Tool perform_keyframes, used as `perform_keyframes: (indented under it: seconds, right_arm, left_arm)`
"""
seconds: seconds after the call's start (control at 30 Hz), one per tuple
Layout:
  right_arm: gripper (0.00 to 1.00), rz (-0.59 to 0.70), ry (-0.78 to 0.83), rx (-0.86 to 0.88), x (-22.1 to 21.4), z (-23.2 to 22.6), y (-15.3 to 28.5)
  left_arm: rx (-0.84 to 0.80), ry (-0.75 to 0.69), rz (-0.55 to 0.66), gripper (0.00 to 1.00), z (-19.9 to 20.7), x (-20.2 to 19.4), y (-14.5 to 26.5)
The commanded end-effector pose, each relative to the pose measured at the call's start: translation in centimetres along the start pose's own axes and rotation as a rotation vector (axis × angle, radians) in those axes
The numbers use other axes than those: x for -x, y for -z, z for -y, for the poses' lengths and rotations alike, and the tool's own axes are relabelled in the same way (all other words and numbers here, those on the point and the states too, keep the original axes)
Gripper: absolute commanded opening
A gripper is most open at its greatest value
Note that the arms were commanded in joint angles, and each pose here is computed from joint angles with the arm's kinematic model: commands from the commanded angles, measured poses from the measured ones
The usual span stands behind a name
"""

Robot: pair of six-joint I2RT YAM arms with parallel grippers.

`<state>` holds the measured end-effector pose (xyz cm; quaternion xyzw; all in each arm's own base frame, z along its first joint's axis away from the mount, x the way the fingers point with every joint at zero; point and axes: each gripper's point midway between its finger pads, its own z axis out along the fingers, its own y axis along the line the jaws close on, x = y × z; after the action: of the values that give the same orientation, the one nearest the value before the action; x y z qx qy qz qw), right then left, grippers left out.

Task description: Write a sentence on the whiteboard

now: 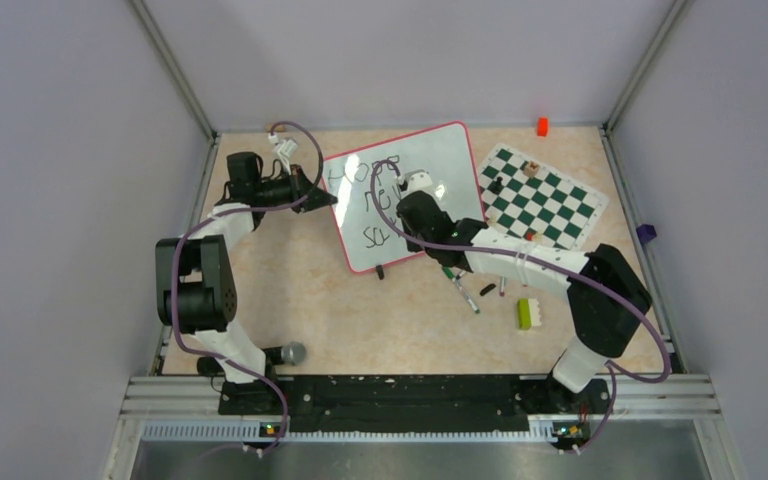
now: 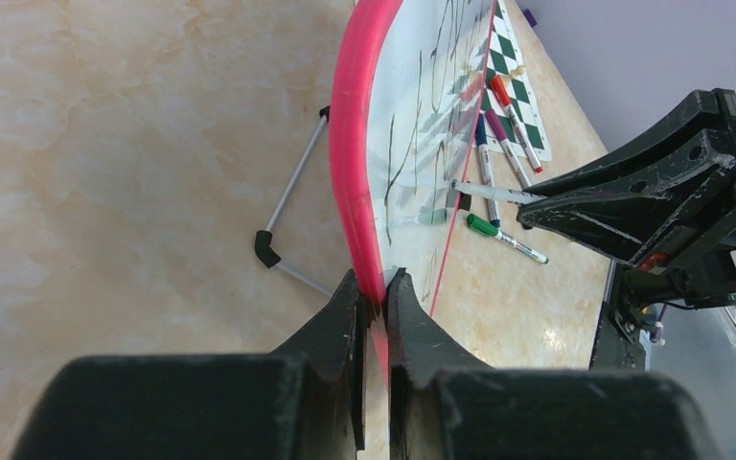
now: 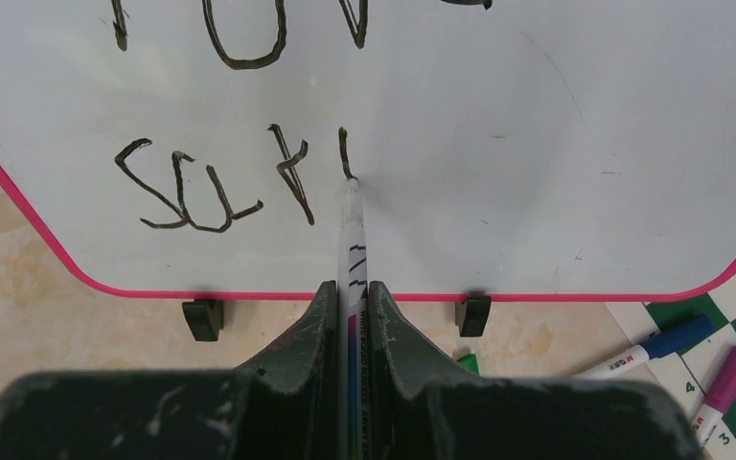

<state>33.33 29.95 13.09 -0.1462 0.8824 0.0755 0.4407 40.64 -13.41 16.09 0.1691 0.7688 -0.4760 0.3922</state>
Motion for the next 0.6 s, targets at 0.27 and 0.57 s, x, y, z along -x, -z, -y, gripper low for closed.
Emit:
perform_keyframes:
  seconds: [0.27, 0.57]
  right_arm:
    - [0.0, -0.036, -0.006, -0.013, -1.31, 0.64, 0.37]
    - [0.0, -0.034, -0.001, -0.01, -1.12, 0.52, 0.35]
  left_arm:
    - [0.179, -0.082, -0.034, 0.0, -3.92, -1.78, -0.51]
    - [0.178, -0.081, -0.035, 0.0, -3.9, -1.8, -0.53]
